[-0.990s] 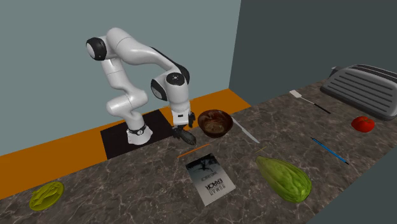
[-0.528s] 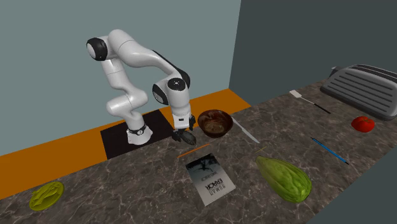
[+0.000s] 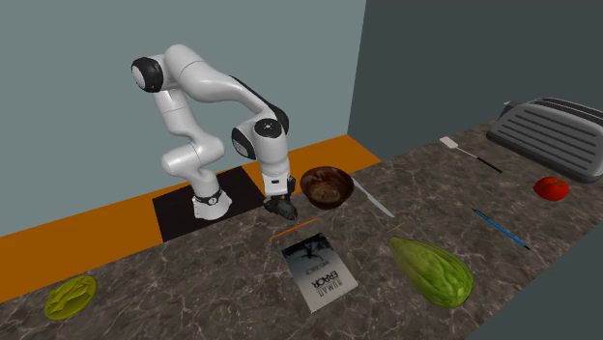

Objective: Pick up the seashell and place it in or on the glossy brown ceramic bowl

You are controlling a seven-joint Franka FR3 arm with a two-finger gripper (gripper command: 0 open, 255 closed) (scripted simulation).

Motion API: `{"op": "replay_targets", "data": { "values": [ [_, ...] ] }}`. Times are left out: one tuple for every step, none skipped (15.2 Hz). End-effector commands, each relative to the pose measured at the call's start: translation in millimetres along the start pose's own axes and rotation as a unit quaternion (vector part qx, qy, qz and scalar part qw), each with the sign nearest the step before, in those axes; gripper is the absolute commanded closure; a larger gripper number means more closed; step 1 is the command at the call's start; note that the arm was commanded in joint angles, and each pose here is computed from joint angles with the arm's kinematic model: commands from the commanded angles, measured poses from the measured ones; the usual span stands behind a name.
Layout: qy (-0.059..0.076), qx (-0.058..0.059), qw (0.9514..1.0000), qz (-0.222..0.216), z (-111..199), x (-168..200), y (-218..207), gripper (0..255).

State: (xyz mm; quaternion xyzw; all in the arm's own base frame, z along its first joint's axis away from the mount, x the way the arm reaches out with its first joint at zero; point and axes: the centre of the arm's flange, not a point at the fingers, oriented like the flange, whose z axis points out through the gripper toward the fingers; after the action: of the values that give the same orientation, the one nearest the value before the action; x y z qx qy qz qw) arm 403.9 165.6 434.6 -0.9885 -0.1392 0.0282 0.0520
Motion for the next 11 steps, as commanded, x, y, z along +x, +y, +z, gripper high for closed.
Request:
{"op": "replay_targets", "data": {
  "values": [
    [0.0,0.0,1.0,0.0,0.0,0.0,0.0,255],
    [0.0,0.0,1.0,0.0,0.0,0.0,0.0,255],
    [0.0,0.0,1.0,0.0,0.0,0.0,0.0,255],
    [0.0,0.0,1.0,0.0,0.0,0.0,0.0,255],
    [0.0,0.0,1.0,0.0,0.0,0.0,0.0,255],
    [0.0,0.0,1.0,0.0,0.0,0.0,0.0,255],
    [0.0,0.0,1.0,0.0,-5.2,-0.2,-0.6,255],
    [0.0,0.0,1.0,0.0,-10.5,-0.5,-1.2,255],
    [0.0,0.0,1.0,0.0,-15.7,-0.6,-1.7,255],
    [0.0,0.0,1.0,0.0,-20.9,-0.9,-2.3,255],
    [0.0,0.0,1.0,0.0,-26.2,-1.1,-2.9,255]
  ]
}}
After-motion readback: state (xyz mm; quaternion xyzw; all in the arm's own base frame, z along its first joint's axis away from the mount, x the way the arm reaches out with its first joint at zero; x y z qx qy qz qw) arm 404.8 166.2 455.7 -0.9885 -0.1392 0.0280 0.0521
